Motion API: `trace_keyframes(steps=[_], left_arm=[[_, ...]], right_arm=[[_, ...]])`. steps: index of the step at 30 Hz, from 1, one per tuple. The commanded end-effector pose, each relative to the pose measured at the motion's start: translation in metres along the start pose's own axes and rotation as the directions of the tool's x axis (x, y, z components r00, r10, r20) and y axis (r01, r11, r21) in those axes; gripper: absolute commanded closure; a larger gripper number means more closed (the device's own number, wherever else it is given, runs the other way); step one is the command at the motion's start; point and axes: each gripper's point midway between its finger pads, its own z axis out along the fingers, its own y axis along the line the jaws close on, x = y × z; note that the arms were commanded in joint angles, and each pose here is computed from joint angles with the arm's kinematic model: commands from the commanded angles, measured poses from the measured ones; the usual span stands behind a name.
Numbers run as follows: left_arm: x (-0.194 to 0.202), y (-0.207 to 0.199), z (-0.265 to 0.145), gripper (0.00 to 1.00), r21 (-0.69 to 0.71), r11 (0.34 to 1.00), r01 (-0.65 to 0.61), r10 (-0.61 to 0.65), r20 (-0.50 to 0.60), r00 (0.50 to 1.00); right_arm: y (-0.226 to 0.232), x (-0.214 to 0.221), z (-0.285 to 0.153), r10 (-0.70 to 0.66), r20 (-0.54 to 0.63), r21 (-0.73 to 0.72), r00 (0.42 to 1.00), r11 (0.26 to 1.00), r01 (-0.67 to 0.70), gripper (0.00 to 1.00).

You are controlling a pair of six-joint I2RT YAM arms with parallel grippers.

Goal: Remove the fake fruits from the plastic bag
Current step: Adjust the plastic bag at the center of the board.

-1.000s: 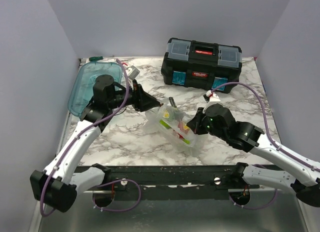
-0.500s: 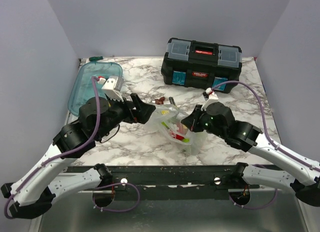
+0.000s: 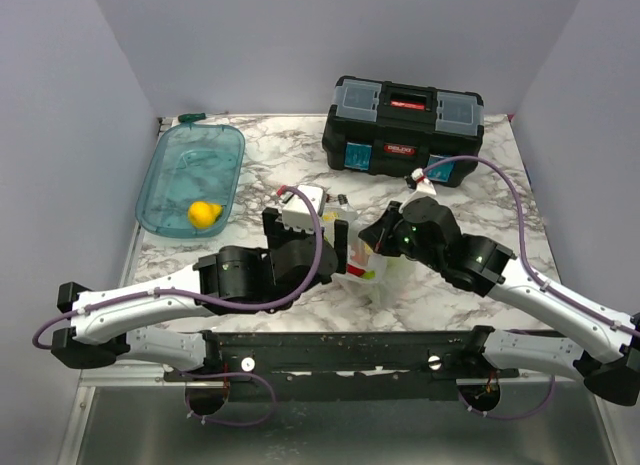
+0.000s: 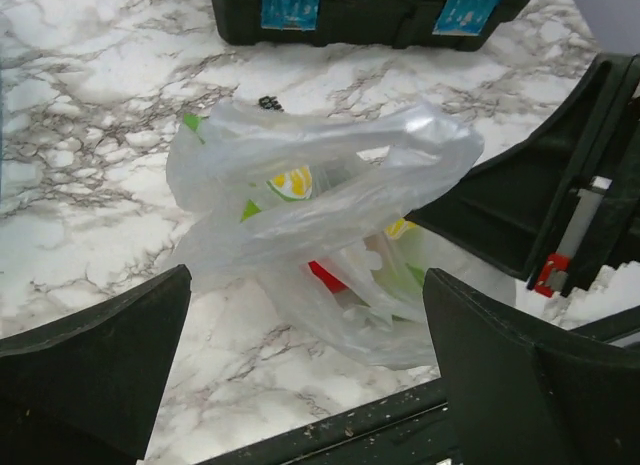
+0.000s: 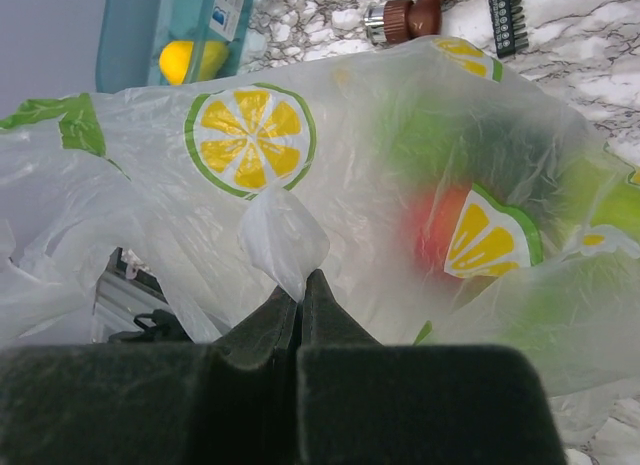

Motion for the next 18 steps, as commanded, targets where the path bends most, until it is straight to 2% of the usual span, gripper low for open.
trace_keyframes(steps=[1,4,11,16,17,18], left_arm=[[-0.032,0.012,-0.008,0.01,-0.061,0.993,0.099,-0.089,0.157,0.984],[-0.035,0.008,-0.005,0.01,-0.140,0.984,0.114,-0.093,0.150,0.984],[-0.033,-0.011,0.017,0.01,-0.314,0.942,-0.117,0.164,0.128,0.978],[-0.017,-0.024,0.032,0.01,-0.348,0.916,-0.202,0.242,0.078,0.967],[-0.015,-0.018,0.032,0.01,-0.373,0.905,-0.205,0.246,0.066,0.967],[-0.012,-0.013,0.033,0.01,-0.405,0.903,-0.146,0.193,0.076,0.978]], right_arm=[[0.005,-0.013,-0.006,0.042,0.044,-0.003,0.998,0.999,-0.042,0.99],[0.003,-0.012,-0.007,0.045,0.044,0.003,0.998,0.999,-0.045,0.99],[0.006,-0.015,-0.010,0.060,0.051,-0.009,0.997,0.998,-0.060,0.99],[0.006,-0.014,-0.011,0.059,0.043,-0.006,0.997,0.998,-0.059,0.99],[0.005,-0.014,-0.011,0.060,0.041,-0.003,0.997,0.998,-0.060,0.99],[0.005,-0.014,-0.012,0.062,0.041,-0.001,0.997,0.998,-0.062,0.99]])
